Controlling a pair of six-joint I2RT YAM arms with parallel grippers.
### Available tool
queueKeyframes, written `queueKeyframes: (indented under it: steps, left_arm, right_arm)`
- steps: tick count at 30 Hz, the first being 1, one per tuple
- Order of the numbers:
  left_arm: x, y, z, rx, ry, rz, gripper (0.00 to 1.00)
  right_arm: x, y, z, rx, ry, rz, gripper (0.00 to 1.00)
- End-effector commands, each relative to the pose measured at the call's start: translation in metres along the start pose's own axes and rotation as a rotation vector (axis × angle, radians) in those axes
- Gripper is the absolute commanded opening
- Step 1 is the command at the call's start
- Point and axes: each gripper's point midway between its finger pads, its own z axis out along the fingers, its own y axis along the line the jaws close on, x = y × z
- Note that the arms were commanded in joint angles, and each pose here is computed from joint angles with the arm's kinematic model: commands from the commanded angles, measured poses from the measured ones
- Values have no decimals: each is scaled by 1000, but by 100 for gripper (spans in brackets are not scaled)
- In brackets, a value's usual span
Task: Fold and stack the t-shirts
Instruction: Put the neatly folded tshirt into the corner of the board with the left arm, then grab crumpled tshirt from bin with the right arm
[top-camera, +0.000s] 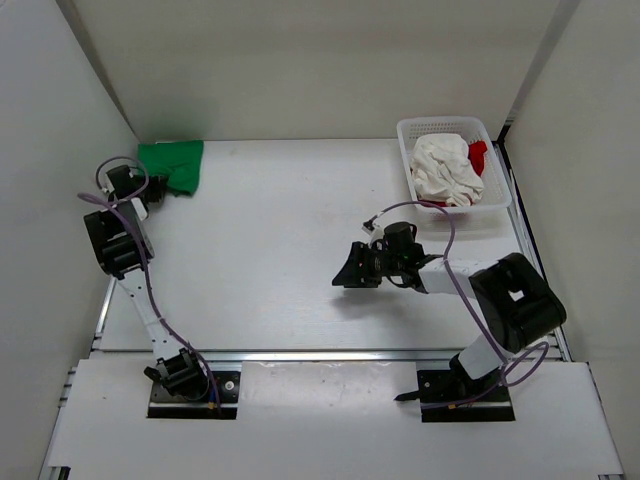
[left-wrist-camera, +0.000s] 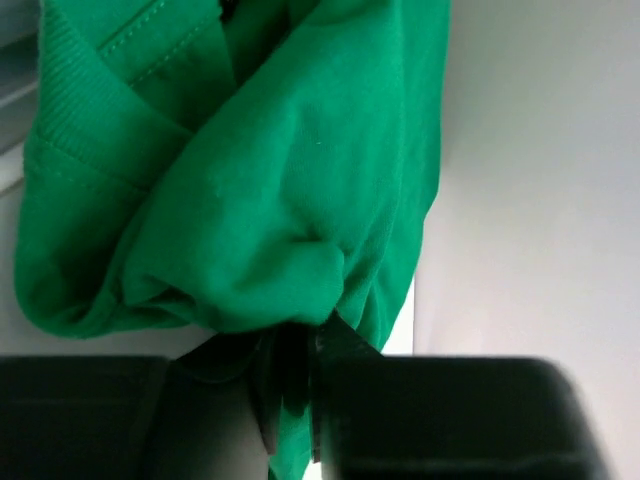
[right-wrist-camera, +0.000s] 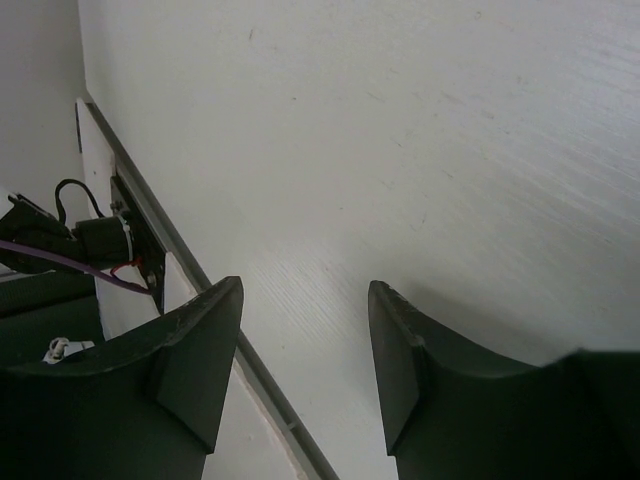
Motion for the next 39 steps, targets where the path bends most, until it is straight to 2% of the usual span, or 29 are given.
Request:
queueKeyframes:
  steps: [1, 3, 6, 11, 13, 18, 22, 24, 26, 28, 29, 30, 31, 32, 34, 36, 38, 39]
  left_arm:
    - [-13, -2, 7, -10, -10, -28, 26]
    - [-9, 0, 8, -6, -4, -27, 41]
    - [-3, -16, -6, 33, -1, -27, 58]
    - [10, -25, -46, 95, -18, -28, 85]
    - [15, -40, -68, 128, -31, -18, 91]
    - [40, -28, -106, 113, -34, 2, 99]
    - [56, -32, -136, 122, -23, 52, 97]
    - [79, -42, -151, 128, -13, 115, 88]
    - [107, -69, -173, 190, 15, 168, 59]
    - [164, -95, -195, 260, 117, 233, 45]
    - [178, -111, -209, 306, 132, 263, 41]
    - [210, -113, -220, 326, 187, 312, 39]
    - [262, -121, -245, 374, 278, 386, 39]
    - [277, -124, -262, 397, 292, 415, 36]
    - [349, -125, -309, 494, 422, 522, 36]
    - [384, -115, -346, 537, 490, 583, 35]
    - [429, -87, -387, 579, 607, 663, 36]
    - [431, -81, -391, 574, 601, 684, 37]
  right_arm:
    - [-11, 6, 3, -24, -16, -32, 52]
    - [-15, 7, 3, -23, -26, -31, 52]
    - [-14, 10, 6, -25, -24, -43, 55]
    - [-11, 24, 6, -34, -33, -85, 65]
    - [-7, 26, 5, -32, -34, -90, 66]
    - [-12, 31, -4, -16, -64, -111, 69]
    - [-30, 38, -16, 9, -136, -128, 67]
    - [-50, 41, -26, 37, -195, -137, 55]
    - [-86, 45, -41, 65, -286, -145, 25]
    - [-110, 41, -52, 124, -321, -150, 12]
    - [-133, 45, -60, 151, -373, -176, 5]
    - [-143, 26, -68, 243, -393, -153, 0]
    - [-163, 16, -81, 305, -437, -153, 0]
    - [-183, 9, -97, 342, -494, -149, 0]
    - [-205, -17, -123, 427, -553, -93, 0]
    - [-236, -46, -168, 528, -652, -52, 0]
    - [-253, -62, -193, 579, -674, -22, 2]
    - [-262, -70, -209, 610, -694, -21, 8]
